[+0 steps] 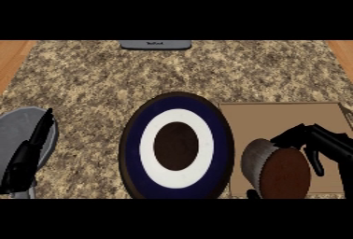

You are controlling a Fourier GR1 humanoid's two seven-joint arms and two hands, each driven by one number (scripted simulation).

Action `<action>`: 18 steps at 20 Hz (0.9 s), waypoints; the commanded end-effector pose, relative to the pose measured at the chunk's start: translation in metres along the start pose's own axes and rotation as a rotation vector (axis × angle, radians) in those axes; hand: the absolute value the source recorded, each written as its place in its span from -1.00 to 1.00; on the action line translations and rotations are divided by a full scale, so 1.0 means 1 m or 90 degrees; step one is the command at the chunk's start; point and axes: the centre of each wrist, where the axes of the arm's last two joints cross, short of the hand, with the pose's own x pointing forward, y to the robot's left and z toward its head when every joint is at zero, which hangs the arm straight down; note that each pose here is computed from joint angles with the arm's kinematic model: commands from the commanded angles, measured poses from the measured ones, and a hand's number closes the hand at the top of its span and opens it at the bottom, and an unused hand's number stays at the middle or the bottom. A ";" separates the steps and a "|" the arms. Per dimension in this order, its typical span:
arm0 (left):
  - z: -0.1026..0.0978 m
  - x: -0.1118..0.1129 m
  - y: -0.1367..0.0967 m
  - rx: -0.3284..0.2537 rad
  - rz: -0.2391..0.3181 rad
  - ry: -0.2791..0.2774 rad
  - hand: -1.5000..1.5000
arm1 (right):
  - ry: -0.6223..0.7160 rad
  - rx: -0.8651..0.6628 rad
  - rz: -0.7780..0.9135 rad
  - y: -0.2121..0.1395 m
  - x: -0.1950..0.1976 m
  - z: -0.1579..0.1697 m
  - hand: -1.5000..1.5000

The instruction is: Pick the cupcake from the tray and place it in the plate

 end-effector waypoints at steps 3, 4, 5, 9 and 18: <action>0.008 0.002 -0.005 0.005 0.001 -0.001 0.00 | 0.021 0.021 0.037 0.048 0.047 -0.032 1.00; 0.005 0.000 -0.010 -0.011 -0.003 -0.003 0.00 | 0.016 0.052 0.057 0.052 0.063 -0.037 1.00; -0.003 0.014 -0.021 -0.001 -0.002 0.001 0.00 | 0.019 0.058 0.048 0.058 0.061 -0.047 1.00; 0.020 0.014 -0.016 -0.006 0.000 0.007 0.00 | 0.046 0.120 0.066 0.098 0.056 -0.070 1.00; 0.002 0.014 -0.014 -0.008 0.008 -0.003 0.00 | 0.157 0.149 -0.072 0.161 0.034 -0.072 1.00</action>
